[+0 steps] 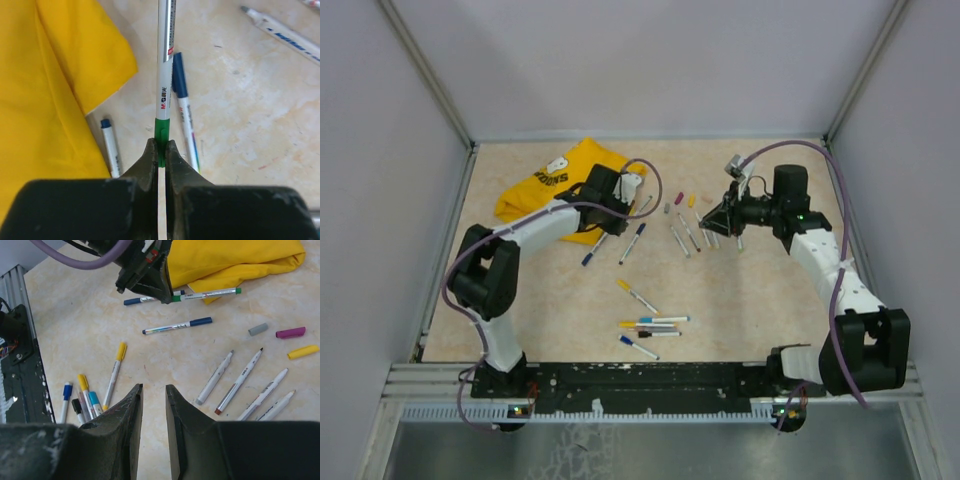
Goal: Open the pen caps
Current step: Pick up the pen from the center of the board.
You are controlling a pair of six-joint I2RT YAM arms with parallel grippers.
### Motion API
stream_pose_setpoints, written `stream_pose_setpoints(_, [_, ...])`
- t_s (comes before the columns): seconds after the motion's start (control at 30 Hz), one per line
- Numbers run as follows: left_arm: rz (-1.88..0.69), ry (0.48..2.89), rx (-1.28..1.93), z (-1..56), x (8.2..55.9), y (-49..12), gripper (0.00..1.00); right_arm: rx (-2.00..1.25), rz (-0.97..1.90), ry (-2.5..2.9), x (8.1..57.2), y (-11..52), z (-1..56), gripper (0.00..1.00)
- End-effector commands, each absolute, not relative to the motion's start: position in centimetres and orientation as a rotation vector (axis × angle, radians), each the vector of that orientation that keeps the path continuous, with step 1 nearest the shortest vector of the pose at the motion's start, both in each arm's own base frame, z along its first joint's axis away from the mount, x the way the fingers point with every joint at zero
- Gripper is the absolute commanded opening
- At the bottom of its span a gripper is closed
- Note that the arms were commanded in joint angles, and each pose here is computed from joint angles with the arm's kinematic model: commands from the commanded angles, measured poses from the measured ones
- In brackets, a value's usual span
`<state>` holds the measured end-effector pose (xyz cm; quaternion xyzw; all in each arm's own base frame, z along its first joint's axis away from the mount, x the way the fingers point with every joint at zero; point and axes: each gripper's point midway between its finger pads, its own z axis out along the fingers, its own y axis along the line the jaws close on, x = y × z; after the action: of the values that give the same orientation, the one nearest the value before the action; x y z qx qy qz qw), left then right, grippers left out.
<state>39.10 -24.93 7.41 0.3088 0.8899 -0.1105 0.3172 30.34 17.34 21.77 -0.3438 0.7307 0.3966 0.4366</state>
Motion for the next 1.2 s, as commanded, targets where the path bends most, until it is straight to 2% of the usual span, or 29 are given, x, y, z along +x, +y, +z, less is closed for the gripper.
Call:
stream_pose_setpoints(0.0, [-0.509, 2.260, 0.800, 9.8, 37.0, -26.8, 0.00, -0.937, 0.950, 1.680, 29.6, 17.4, 23.6, 0.25])
stream_pose_setpoints(0.17, [-0.851, 2.185, 0.889, 10.9, 32.4, -29.4, 0.00, -1.186, 0.868, 1.449, 27.0, 18.4, 22.3, 0.26])
stream_pose_setpoints(0.2, [-0.916, 2.188, 0.904, 10.8, 31.5, -29.8, 0.00, -1.281, 0.810, 1.364, 26.1, 18.8, 21.7, 0.29])
stream_pose_setpoints(0.3, [-1.087, 2.189, 0.952, 10.5, 29.2, -30.9, 0.00, -1.534, 0.572, 1.126, 24.5, 19.5, 18.6, 0.44])
stream_pose_setpoints(0.4, [-1.184, 2.201, 0.998, 9.6, 27.4, -31.7, 0.00, -1.645, 0.450, 1.009, 24.1, 19.6, 16.8, 0.49])
stream_pose_setpoints(0.67, [-1.244, 2.217, 1.134, 8.7, 24.6, -34.5, 0.00, -1.834, 0.147, 0.962, 25.7, 19.5, 14.2, 0.47])
stream_pose_setpoints(1.03, [-1.268, 2.221, 1.227, 8.2, 22.7, -36.4, 0.00, -2.034, 0.007, 0.941, 25.6, 20.0, 10.3, 0.43])
stream_pose_setpoints(1.17, [-1.277, 2.216, 1.238, 8.3, 22.4, -36.5, 0.00, -2.084, -0.037, 0.950, 25.8, 19.8, 9.3, 0.37])
